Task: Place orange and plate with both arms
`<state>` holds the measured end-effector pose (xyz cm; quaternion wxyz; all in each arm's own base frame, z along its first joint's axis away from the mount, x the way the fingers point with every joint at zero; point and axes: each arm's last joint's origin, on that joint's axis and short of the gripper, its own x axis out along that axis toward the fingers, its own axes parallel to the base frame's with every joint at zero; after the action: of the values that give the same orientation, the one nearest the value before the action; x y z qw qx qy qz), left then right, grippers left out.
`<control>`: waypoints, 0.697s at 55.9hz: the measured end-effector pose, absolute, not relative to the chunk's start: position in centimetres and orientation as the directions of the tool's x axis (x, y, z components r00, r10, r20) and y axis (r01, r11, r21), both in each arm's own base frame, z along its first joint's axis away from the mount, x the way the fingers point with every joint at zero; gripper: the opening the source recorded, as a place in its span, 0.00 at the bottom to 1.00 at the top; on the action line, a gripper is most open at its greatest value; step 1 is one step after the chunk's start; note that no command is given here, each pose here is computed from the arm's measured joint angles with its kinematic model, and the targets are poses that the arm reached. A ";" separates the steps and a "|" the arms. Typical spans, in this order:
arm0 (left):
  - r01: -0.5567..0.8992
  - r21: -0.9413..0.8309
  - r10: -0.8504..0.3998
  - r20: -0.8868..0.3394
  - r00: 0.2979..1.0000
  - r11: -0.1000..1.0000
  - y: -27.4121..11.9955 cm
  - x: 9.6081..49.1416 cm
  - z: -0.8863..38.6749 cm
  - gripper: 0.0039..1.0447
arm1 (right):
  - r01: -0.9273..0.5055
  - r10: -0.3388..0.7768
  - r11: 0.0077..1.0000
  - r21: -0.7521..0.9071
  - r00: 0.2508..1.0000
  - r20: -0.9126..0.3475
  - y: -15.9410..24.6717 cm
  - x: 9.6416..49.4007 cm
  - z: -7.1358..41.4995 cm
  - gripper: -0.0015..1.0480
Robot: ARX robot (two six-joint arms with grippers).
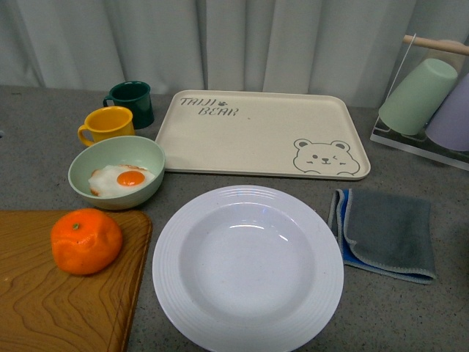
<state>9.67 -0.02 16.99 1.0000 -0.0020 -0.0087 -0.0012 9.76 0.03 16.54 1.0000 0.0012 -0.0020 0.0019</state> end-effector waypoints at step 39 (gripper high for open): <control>0.002 -0.004 -0.002 0.017 1.000 1.000 0.0 9.7 17.0 0.94 | -0.004 0.004 1.000 0.002 1.000 0.004 0.0 9.8 16.5 0.91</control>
<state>9.67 -0.02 16.99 1.0000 -0.0020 -0.0087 -0.0012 9.76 0.03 16.54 1.0000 0.0012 -0.0020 0.0019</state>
